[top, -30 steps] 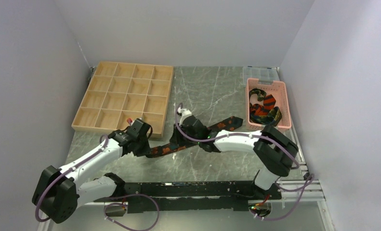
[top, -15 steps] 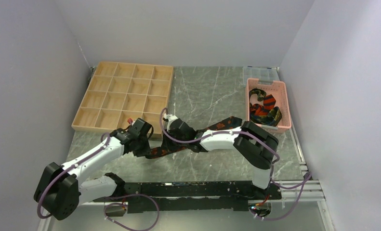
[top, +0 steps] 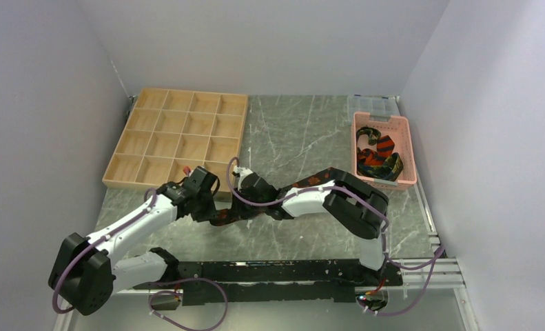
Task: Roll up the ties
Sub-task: Roll the tie at the center of the board.
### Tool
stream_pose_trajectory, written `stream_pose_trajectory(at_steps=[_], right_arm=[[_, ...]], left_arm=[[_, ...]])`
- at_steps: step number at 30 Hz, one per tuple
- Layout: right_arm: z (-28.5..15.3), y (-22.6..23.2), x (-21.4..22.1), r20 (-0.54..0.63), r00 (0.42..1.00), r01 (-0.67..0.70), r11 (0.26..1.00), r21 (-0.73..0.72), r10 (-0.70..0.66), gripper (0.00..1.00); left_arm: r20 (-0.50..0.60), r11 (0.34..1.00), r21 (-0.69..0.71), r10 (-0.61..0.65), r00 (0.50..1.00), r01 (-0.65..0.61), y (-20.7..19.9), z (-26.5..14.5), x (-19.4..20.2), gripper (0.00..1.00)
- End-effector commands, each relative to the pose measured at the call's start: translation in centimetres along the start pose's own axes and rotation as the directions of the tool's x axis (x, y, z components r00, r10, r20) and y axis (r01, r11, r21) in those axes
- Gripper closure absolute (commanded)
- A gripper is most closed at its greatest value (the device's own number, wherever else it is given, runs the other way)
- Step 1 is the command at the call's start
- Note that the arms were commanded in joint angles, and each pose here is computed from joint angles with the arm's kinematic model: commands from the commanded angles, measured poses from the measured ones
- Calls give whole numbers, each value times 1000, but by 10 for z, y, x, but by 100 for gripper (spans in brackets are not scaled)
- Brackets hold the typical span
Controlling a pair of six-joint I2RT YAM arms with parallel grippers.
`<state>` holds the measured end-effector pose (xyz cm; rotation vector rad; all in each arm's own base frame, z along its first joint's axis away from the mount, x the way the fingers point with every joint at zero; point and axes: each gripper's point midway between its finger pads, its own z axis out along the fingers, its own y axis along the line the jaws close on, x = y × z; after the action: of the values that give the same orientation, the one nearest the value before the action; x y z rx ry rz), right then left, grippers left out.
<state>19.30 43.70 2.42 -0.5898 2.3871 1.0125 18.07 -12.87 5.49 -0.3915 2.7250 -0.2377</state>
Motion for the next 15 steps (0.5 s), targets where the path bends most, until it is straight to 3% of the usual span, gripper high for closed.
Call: stream_pose_trajectory(at_steps=[1, 15], right_arm=[[10, -3, 10, -18, 1000, -14, 1000, -5, 14, 87], [3, -20, 11, 40, 998, -41, 998, 43, 39, 87]], left_arm=[[28, 996, 89, 2, 1000, -5, -26, -13, -13, 97], [39, 998, 64, 17, 999, -19, -36, -11, -17, 97]])
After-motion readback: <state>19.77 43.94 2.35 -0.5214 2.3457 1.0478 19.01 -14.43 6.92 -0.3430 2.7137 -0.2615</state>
